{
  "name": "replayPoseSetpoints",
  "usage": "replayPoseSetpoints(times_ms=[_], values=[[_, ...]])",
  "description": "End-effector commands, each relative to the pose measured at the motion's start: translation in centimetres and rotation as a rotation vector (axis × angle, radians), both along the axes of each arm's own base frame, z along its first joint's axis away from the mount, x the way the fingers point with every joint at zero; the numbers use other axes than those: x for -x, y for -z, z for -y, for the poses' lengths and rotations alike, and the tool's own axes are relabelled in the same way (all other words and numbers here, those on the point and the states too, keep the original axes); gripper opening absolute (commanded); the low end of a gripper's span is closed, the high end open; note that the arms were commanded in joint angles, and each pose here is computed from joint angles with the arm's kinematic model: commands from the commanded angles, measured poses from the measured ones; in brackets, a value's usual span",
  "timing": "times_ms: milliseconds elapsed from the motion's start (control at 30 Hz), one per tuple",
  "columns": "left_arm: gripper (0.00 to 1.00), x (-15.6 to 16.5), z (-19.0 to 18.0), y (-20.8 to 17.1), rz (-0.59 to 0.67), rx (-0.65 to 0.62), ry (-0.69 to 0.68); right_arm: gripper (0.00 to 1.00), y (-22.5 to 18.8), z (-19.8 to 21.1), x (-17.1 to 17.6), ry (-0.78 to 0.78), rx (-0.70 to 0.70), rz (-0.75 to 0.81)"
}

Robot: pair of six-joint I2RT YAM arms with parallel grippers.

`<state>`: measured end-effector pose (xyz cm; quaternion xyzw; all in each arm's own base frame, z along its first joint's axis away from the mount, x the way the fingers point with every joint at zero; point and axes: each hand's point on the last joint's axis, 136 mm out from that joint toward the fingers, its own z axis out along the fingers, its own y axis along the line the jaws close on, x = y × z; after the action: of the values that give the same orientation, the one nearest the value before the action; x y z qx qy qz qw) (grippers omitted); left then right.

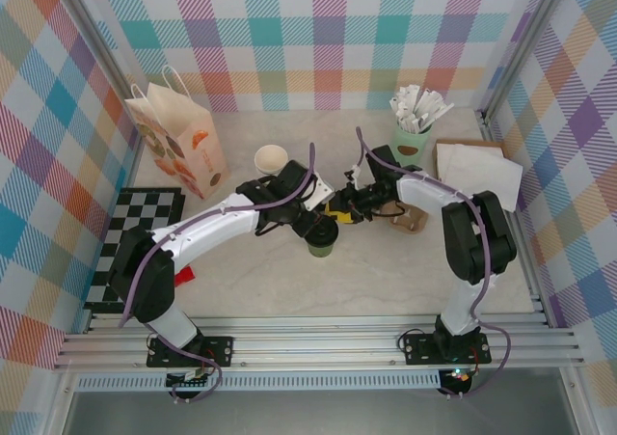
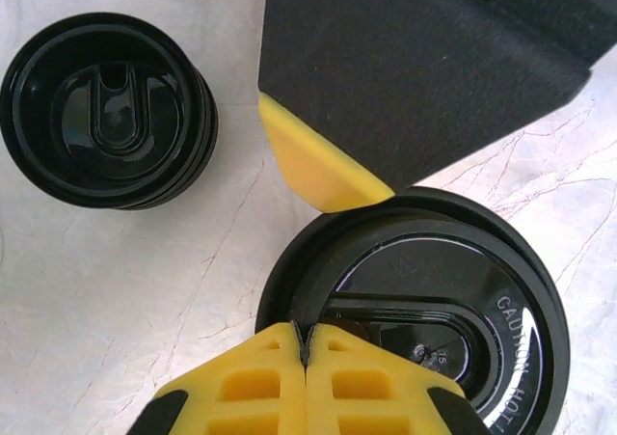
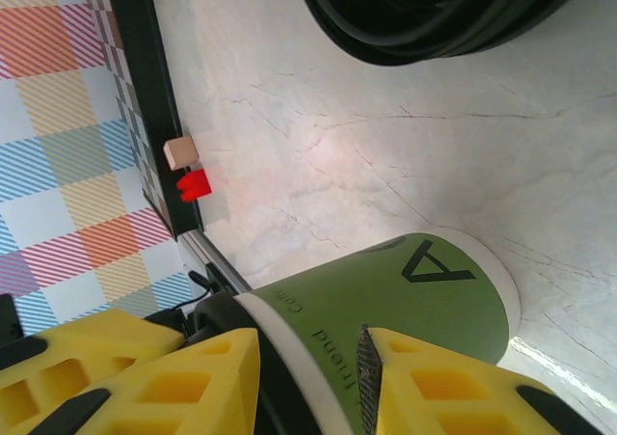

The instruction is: Pack the takeout coffee

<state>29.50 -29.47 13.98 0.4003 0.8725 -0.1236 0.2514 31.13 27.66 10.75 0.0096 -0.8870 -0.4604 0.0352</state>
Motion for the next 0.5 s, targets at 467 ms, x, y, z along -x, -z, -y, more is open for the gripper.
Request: replayPoseSetpoints(times_ms=[467], values=[[0.0, 1.7, -3.4, 3.7, -0.086, -0.073, -0.191, 0.32, 3.9, 1.1, 2.7, 0.008, 0.18, 0.03]])
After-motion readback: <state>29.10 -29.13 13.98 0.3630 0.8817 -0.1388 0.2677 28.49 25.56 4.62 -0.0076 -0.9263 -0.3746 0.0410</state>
